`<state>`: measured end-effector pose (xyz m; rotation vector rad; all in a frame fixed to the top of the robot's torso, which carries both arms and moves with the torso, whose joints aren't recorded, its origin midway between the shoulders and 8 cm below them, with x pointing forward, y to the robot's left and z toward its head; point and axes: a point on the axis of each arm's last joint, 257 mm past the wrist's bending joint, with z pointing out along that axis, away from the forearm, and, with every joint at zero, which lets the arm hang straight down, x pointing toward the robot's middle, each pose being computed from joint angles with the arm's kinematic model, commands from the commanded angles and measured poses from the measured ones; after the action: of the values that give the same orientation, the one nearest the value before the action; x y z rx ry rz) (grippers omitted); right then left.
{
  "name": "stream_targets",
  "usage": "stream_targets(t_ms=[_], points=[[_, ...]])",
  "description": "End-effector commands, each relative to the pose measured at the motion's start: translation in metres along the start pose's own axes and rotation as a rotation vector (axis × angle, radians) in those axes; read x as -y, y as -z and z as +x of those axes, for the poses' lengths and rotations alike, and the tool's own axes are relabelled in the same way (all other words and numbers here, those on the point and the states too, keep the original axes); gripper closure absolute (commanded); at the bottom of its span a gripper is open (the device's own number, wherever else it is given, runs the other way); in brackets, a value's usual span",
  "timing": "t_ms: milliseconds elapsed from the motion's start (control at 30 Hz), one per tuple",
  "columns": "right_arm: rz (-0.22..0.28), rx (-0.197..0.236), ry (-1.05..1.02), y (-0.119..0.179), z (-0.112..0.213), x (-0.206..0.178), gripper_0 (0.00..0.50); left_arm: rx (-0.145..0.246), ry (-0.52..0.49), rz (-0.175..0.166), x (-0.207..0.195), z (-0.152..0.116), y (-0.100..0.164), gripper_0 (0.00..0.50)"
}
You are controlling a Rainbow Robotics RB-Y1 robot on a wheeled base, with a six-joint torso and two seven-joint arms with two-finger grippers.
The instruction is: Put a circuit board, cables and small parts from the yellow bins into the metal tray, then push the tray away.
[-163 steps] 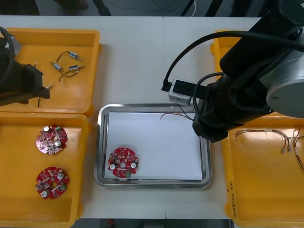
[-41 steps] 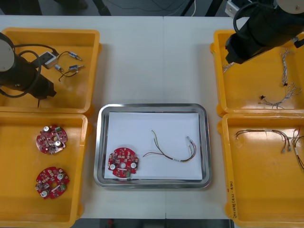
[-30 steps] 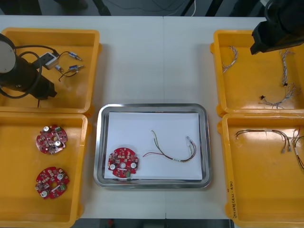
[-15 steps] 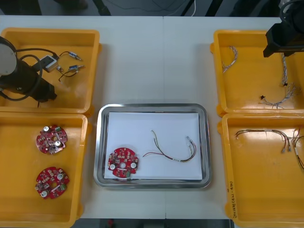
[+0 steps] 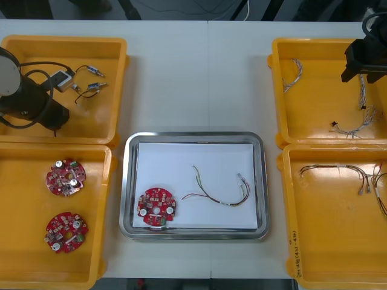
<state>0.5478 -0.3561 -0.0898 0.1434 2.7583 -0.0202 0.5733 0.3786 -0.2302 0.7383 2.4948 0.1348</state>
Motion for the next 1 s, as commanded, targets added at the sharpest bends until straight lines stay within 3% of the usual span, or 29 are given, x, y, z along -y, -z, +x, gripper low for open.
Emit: stream_targets(t_ms=[33,333,500,633,800,900,1000], points=[[0.024,0.074,-0.103,0.028,-0.018,0.042,0.000,0.050,-0.148,-0.002,0.003,-0.031,0.009,0.500],[0.019,0.103,-0.099,0.009,-0.012,0.054,0.000,0.050,-0.130,0.004,0.003,-0.031,0.011,0.500],[0.014,0.122,-0.086,-0.003,-0.007,0.057,0.000,0.034,-0.080,0.031,-0.004,-0.027,0.028,0.500],[0.017,0.165,-0.073,-0.013,-0.004,0.058,0.000,0.015,-0.056,0.047,-0.006,-0.023,0.041,0.500],[0.001,0.161,-0.071,-0.024,0.006,0.052,0.000,0.009,-0.011,0.060,-0.011,-0.022,0.058,0.500],[-0.012,0.169,-0.075,-0.030,0.011,0.047,0.000,-0.003,0.030,0.062,-0.013,-0.021,0.070,0.500],[-0.016,0.195,-0.075,-0.035,0.015,0.042,0.000,-0.032,0.067,0.032,-0.011,-0.022,0.086,0.500]])
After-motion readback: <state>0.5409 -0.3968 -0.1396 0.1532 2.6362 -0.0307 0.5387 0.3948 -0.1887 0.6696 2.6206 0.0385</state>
